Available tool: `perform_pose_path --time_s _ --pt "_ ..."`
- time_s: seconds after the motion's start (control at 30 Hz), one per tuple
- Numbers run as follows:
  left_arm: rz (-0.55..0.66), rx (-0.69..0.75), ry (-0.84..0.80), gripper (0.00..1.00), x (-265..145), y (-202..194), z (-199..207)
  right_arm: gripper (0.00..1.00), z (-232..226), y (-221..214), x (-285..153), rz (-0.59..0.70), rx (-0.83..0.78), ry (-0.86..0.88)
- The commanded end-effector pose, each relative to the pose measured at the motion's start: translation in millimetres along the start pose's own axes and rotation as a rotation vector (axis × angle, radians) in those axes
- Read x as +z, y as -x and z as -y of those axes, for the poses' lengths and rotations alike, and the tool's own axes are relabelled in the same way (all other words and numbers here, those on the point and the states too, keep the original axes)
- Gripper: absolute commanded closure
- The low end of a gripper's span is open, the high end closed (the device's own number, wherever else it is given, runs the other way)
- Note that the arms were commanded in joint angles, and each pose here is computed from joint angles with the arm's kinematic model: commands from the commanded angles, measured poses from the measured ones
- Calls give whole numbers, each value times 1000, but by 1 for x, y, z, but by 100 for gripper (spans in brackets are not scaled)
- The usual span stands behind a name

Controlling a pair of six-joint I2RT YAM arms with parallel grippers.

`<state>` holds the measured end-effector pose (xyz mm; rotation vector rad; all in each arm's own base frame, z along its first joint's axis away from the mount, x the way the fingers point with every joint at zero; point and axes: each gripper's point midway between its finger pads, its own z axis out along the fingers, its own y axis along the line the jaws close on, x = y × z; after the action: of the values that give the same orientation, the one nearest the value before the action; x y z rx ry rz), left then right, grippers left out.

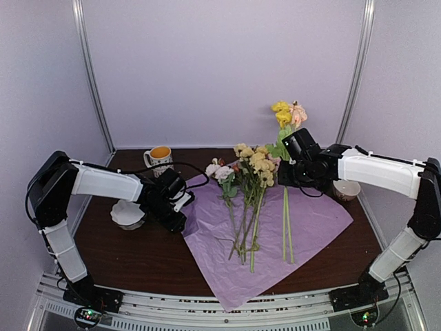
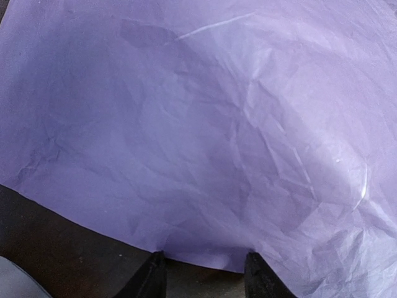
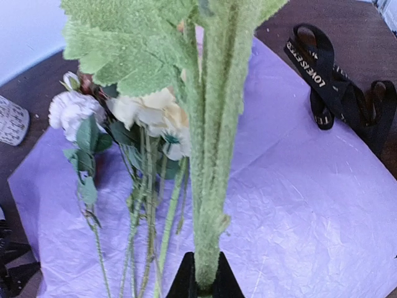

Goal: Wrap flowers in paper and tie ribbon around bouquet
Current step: Pick up the fake flower from the flattened wrapping paper, then place the fake flower on the flattened wrapping paper.

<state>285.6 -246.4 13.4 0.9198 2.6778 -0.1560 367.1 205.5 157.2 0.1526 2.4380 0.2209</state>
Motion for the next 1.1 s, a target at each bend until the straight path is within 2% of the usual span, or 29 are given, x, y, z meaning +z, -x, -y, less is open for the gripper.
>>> perform_pose_path --time_s 0.0,0.07,0.2,0.33,0.5,0.6,0.8,1.07 --pt "-158 2 -32 54 9 -46 7 100 -26 40 -32 185 75 60" --pt "-158 2 -33 54 10 -46 7 100 -57 41 -38 201 53 146" --pt "-155 3 -34 54 10 -46 7 100 -110 8 -15 52 79 291" --pt "-156 4 -31 54 9 -47 7 100 -132 -16 14 -31 142 369" --pt "-150 4 -29 54 8 -46 7 100 -122 -29 53 -81 157 292" --pt "-147 4 -25 54 7 -46 6 91 -108 -37 73 -113 165 242" --pt "-148 1 -24 54 5 -48 6 58 -83 -47 87 -149 191 202" --pt "-140 -9 -25 54 1 -49 6 53 -69 -44 43 -115 110 220"
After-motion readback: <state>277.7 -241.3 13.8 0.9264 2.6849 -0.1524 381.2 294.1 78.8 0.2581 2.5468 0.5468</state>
